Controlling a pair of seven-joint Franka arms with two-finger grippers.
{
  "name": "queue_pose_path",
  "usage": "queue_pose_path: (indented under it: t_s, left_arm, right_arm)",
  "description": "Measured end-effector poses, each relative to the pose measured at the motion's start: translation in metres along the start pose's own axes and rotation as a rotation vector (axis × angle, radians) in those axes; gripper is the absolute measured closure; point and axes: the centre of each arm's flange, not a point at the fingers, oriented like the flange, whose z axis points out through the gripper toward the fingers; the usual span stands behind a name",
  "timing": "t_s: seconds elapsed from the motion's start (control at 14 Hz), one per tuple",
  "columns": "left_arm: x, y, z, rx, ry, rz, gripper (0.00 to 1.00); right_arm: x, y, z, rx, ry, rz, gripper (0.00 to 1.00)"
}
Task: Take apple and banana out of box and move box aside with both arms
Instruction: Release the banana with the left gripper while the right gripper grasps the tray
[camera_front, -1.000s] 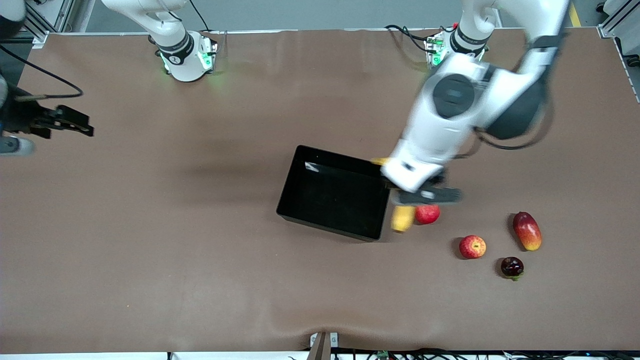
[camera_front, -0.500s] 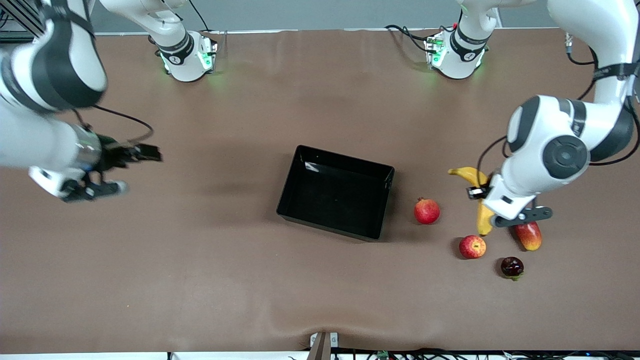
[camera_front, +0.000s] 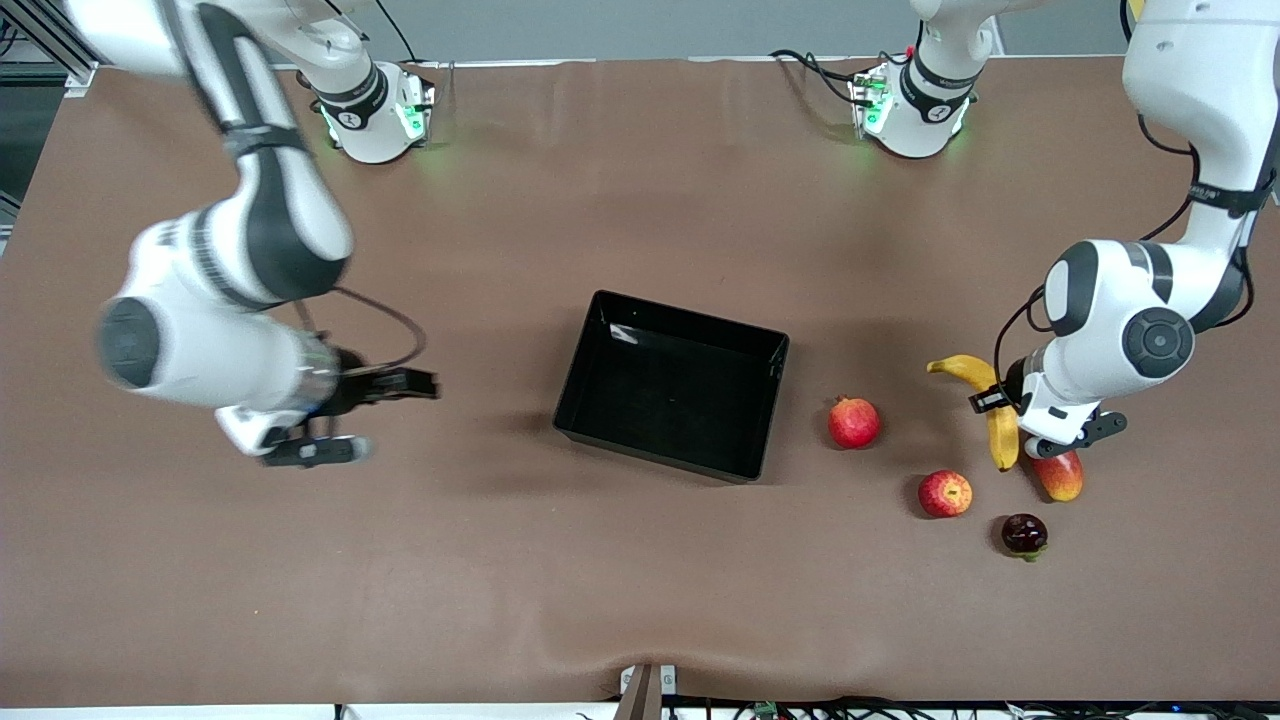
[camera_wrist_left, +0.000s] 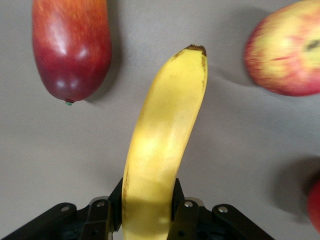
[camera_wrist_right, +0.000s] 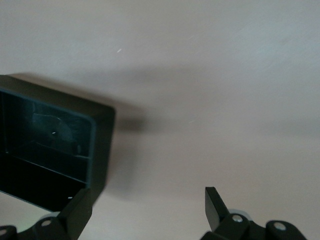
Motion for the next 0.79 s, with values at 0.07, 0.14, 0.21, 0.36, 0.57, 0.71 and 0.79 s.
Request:
queue_pose_path:
  t_s: [0.07,0.14,0.21,0.36,0.57,0.71,0.79]
  left_arm:
    - [0.001,-0.003,0.012,-0.007,-0.001,-0.007,0.62]
    - [0.002,-0.006,0.025,-0.013,-0.007,-0.016,0.62]
    - [0.003,-0.009,0.039,-0.019,-0.012,-0.026,0.62]
    - [0.006,-0.014,0.061,-0.022,-0.012,-0.025,0.62]
    - [0.007,-0.014,0.059,-0.008,0.001,-0.004,0.55]
    - [0.012,-0.011,0.047,-0.010,0.026,0.003,0.38]
    - [0.014,-0.007,0.033,-0.011,0.042,0.010,0.27]
  right_arm:
    - [-0.005,-0.021,0.012,-0.008,-0.007,0.006,0.00]
    - [-0.009,-0.036,0.026,-0.015,-0.012,0.007,0.00]
    - [-0.010,-0.047,0.040,-0.023,-0.012,0.012,0.00]
    - [-0.011,-0.067,0.067,-0.050,-0.003,0.042,0.00]
    - [-0.023,-0.106,0.119,-0.146,0.037,0.102,0.00]
    - [-0.033,-0.131,0.157,-0.185,0.065,0.131,0.00]
    - [-0.036,-0.138,0.172,-0.194,0.073,0.139,0.00]
